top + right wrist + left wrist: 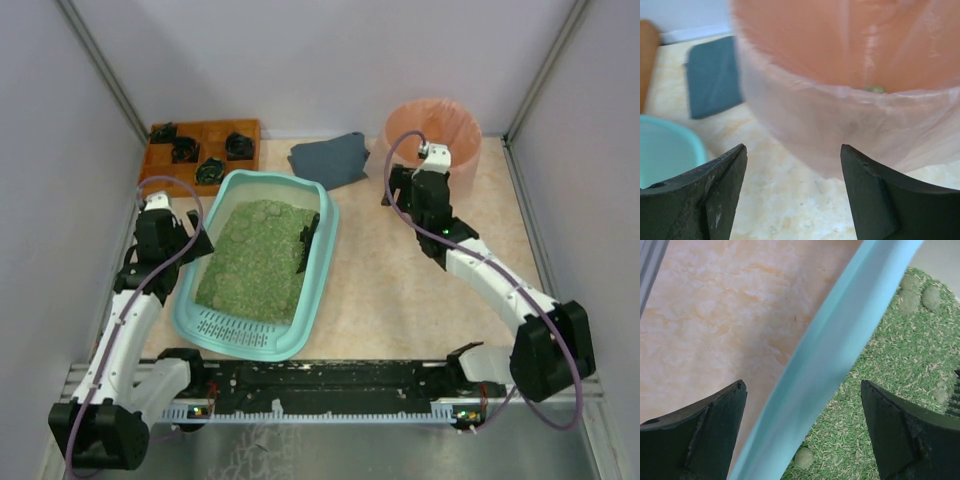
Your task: Clean the litter box
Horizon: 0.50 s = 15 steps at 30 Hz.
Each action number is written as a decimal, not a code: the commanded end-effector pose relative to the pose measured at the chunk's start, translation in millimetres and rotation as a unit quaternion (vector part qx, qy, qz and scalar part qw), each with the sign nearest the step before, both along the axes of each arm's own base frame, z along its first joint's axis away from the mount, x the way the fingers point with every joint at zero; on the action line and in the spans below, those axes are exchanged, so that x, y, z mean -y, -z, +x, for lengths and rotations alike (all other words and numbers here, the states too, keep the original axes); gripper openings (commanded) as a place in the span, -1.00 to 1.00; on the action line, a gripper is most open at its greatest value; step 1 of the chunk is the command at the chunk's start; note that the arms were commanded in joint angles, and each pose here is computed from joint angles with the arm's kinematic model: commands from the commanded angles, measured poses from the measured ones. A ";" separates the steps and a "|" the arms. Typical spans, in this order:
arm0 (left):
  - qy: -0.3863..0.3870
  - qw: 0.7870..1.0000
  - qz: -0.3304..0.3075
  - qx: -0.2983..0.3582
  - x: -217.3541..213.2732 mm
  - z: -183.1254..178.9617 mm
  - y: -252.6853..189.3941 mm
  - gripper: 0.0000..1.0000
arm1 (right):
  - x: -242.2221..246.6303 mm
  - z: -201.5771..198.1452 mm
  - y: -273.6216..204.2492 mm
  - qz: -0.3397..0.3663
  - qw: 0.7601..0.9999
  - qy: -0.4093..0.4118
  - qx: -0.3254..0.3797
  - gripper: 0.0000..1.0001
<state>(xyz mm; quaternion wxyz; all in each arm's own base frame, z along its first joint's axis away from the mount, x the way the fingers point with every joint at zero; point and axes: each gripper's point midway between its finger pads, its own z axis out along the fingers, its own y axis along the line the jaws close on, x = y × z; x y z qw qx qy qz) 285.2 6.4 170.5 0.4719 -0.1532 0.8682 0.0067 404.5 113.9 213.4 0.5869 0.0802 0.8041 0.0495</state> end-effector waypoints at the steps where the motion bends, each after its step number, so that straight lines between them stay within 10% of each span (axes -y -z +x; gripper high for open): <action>1: -0.015 1.000 -0.009 -0.004 -7.5 4.4 -4.3 1.00 | -38.9 -34.8 -45.1 0.045 0.989 -0.138 0.038 0.50; 15: 0.190 0.972 -0.118 -0.067 82.9 1.9 10.5 0.68 | -47.5 -136.2 -56.0 0.138 0.962 -0.236 0.002 0.50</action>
